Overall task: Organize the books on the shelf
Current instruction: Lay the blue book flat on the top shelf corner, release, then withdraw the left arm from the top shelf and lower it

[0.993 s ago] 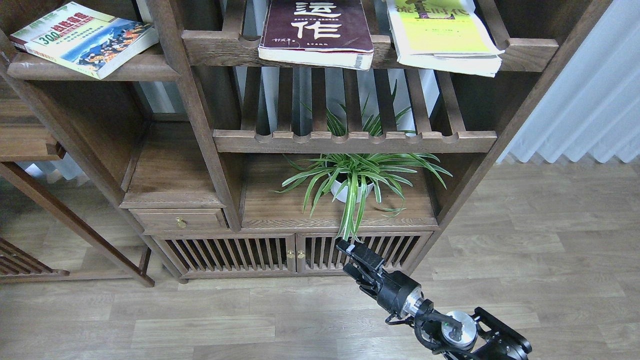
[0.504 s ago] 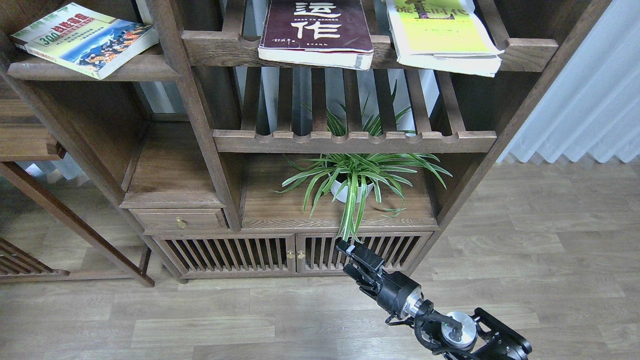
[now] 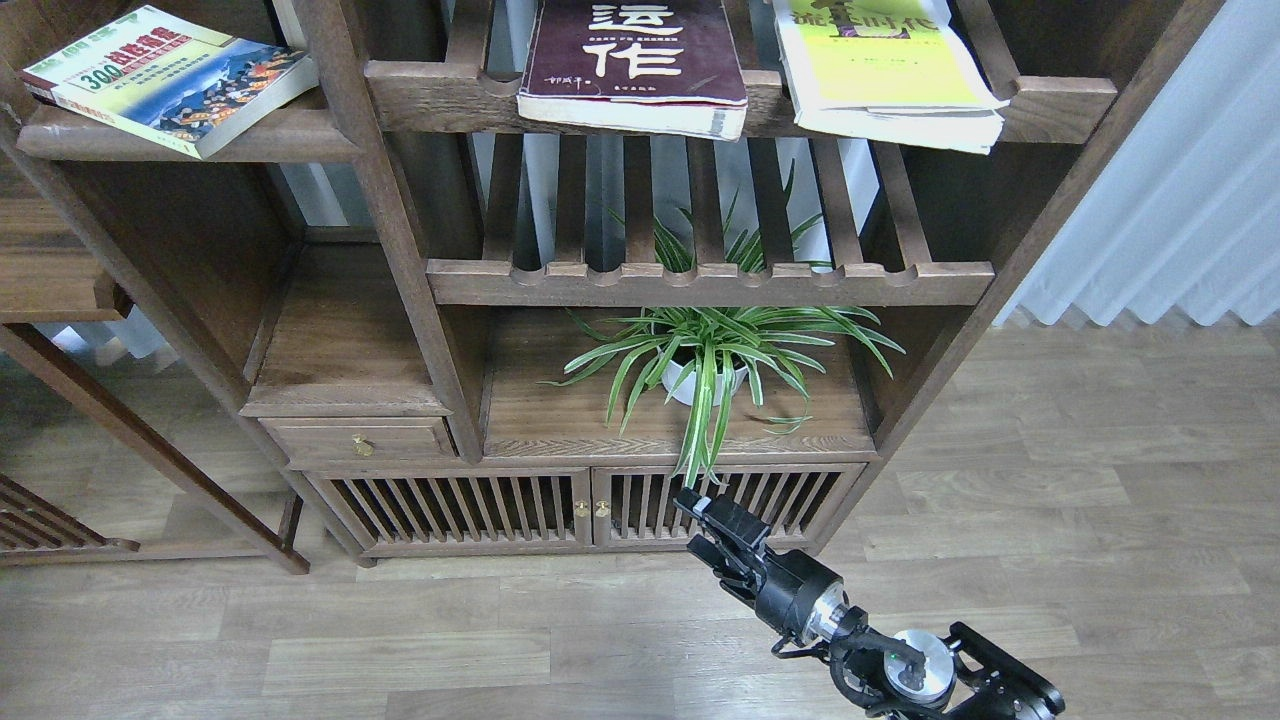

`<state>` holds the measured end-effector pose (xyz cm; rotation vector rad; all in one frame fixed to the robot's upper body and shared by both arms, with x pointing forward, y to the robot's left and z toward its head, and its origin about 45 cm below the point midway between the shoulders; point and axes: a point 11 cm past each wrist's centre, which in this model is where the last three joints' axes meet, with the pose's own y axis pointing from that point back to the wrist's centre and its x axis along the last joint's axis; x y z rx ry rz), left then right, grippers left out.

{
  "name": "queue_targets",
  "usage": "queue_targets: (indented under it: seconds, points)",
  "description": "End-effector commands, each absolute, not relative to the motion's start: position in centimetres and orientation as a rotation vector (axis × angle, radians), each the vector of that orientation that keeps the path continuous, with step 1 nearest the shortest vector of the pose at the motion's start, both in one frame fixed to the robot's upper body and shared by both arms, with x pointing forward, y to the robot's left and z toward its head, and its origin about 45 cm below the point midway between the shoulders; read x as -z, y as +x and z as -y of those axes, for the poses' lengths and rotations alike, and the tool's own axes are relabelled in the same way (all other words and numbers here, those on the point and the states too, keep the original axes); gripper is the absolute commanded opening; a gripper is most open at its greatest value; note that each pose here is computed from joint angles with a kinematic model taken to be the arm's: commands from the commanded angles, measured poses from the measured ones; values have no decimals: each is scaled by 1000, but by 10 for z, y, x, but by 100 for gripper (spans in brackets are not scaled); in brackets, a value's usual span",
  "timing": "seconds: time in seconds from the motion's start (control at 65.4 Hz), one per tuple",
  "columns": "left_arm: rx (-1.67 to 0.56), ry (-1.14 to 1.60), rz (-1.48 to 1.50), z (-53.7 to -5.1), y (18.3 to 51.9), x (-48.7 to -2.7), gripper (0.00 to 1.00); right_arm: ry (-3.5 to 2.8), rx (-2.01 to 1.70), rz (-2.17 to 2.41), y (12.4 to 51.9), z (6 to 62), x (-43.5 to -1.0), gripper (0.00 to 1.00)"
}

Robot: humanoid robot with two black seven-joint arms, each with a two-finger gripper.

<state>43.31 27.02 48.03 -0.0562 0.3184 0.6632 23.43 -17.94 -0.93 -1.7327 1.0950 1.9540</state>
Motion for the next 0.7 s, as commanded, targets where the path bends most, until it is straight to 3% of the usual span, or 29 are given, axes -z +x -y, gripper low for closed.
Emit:
queue_targets:
  seconds: [0.0, 0.199, 0.29, 0.688]
  points:
    - [-630, -50, -339, -255, 435, -470, 100, -1728, -1957, -1097, 233, 180, 10, 99]
    - [-518, -69, -412, -203, 437, -443, 100, -1725, -1960, -1099, 231, 180, 11, 99]
    - [-417, -103, -450, -158, 435, -437, 100, -1724, -1958, -1099, 232, 180, 11, 99]
    - [-207, -156, -525, -67, 412, -430, 100, -1689, -1950, -1118, 229, 186, 13, 99]
